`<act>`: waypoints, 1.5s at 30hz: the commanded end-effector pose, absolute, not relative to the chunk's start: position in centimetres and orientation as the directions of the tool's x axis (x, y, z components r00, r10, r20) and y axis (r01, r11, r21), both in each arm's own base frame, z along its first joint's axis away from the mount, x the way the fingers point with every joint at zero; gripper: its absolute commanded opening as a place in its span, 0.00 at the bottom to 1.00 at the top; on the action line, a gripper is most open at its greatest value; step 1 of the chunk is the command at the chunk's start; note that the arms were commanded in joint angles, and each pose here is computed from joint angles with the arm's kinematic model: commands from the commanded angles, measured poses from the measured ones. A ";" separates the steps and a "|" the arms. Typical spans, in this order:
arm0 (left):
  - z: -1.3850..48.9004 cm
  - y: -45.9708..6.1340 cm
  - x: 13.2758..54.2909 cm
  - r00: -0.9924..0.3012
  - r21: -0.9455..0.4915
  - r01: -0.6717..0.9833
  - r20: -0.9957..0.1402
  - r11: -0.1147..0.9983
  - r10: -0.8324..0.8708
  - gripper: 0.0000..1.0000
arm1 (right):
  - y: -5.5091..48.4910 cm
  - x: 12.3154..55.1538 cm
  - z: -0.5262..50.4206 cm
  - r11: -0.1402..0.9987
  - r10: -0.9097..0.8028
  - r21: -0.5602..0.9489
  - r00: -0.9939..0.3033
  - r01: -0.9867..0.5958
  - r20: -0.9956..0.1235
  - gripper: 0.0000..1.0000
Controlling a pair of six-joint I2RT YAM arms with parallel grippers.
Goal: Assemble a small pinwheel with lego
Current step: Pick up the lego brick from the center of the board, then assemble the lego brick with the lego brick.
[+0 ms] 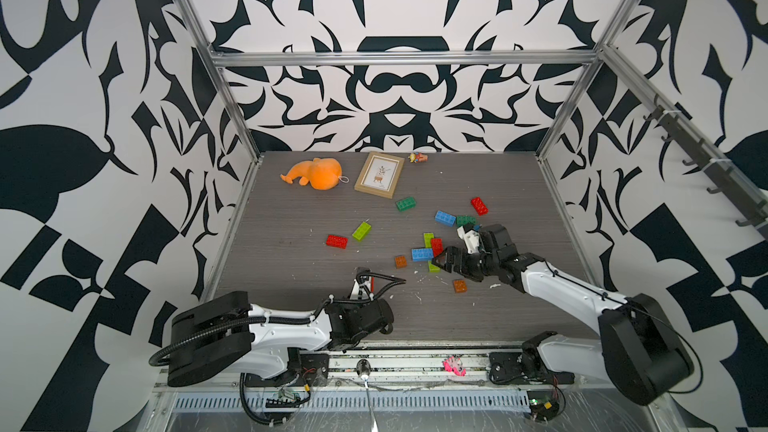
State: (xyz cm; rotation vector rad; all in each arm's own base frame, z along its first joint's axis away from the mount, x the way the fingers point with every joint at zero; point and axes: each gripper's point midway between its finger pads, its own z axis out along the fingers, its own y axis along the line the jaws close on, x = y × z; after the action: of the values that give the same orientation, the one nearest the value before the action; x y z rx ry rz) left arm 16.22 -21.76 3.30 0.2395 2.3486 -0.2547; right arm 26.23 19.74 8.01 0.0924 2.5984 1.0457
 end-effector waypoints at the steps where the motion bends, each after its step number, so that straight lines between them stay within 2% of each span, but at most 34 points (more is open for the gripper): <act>1: 6.2 -25.0 15.1 -0.695 -0.204 0.307 -0.715 0.929 0.073 0.23 | 20.7 29.2 9.5 0.722 0.192 0.684 -0.920 -0.104 -0.342 1.00; 5: 8.6 -29.4 13.7 -0.688 -0.282 0.390 -0.722 0.877 0.073 0.22 | 21.8 31.3 9.5 0.706 0.201 0.702 -0.923 -0.097 -0.329 1.00; 13: 7.0 -36.3 13.3 -0.719 -0.306 0.425 -0.686 0.852 0.112 0.20 | 22.7 31.8 8.4 0.680 0.187 0.728 -0.938 -0.091 -0.292 1.00; 18: 6.1 -36.9 15.2 -0.696 -0.218 0.359 -0.710 0.908 0.105 0.19 | 23.2 31.1 7.7 0.647 0.179 0.757 -0.947 -0.092 -0.268 1.00; 22: 5.3 -37.2 16.6 -0.712 -0.249 0.342 -0.698 0.906 0.076 0.19 | 23.4 30.7 7.3 0.635 0.171 0.766 -0.949 -0.098 -0.264 0.99; 27: 5.1 -36.7 17.9 -0.700 -0.197 0.331 -0.707 0.923 0.100 0.19 | 22.2 30.5 7.1 0.694 0.175 0.713 -0.938 -0.097 -0.299 0.99; 32: 5.2 -36.5 19.0 -0.696 -0.212 0.343 -0.712 0.915 0.096 0.19 | 20.7 30.1 7.7 0.748 0.172 0.655 -0.921 -0.109 -0.349 0.98; 45: 5.5 -37.4 21.2 -0.691 -0.208 0.339 -0.717 0.918 0.093 0.19 | 20.7 29.5 8.5 0.745 0.149 0.656 -0.928 -0.121 -0.341 0.93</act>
State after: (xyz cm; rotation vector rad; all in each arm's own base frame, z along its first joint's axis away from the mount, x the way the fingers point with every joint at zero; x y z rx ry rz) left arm 20.53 -36.69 5.22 0.3104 2.3255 -0.4068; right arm 28.97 20.70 7.07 0.0523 2.6079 1.0169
